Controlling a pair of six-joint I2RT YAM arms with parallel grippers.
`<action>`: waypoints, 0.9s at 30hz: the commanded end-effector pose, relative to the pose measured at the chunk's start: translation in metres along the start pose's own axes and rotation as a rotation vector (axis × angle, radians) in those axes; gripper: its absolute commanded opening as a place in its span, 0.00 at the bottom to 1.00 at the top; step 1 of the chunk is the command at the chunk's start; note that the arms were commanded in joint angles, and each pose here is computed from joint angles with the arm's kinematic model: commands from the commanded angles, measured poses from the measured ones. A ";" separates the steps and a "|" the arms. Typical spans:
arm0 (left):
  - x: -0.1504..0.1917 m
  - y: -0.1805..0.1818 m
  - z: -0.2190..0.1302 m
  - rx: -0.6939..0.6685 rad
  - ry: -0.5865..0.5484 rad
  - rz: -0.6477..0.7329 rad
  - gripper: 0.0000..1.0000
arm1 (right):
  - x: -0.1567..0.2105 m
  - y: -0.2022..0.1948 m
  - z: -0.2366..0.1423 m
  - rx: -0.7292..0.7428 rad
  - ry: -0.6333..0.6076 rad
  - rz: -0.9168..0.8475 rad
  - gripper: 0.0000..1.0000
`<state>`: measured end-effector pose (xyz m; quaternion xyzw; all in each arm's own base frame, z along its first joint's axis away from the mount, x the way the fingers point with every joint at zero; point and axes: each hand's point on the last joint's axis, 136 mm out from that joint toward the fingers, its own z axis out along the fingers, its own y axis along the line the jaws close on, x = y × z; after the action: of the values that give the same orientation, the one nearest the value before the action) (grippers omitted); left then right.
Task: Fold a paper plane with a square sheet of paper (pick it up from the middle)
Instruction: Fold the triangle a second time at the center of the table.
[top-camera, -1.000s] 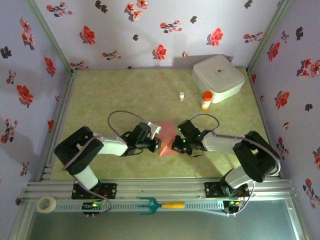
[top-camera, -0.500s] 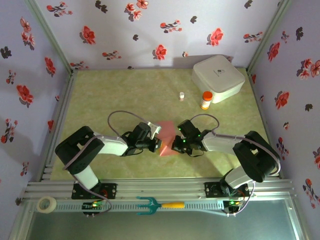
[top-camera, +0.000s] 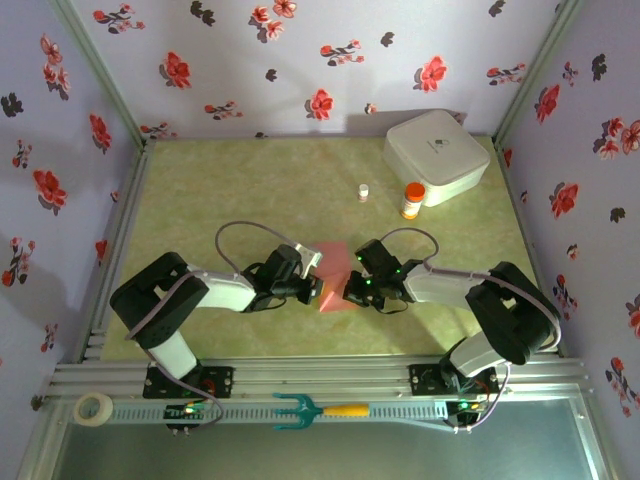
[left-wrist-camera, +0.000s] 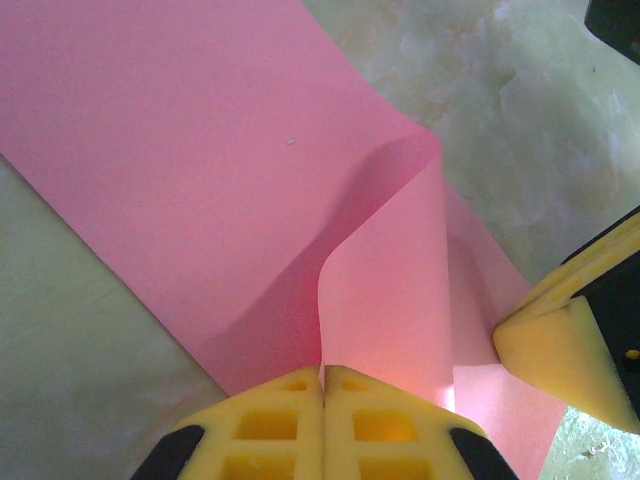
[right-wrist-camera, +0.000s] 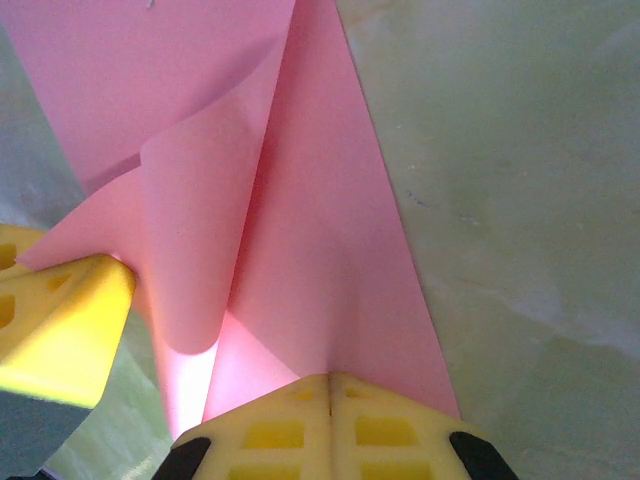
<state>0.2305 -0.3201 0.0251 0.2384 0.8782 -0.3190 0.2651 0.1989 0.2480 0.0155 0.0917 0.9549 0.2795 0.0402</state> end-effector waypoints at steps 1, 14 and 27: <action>-0.003 0.006 0.002 -0.016 -0.008 -0.009 0.00 | 0.010 -0.030 0.005 0.114 0.022 0.009 0.02; -0.001 0.008 0.002 -0.013 -0.006 -0.017 0.00 | 0.009 -0.029 0.004 0.114 0.024 0.005 0.02; 0.005 0.004 0.010 0.014 0.045 -0.025 0.00 | 0.006 -0.024 0.000 0.093 0.012 0.006 0.05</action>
<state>0.2337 -0.3236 0.0212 0.2382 0.8782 -0.3245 0.2583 0.1989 0.2479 0.0155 0.0915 0.9549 0.2795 0.0404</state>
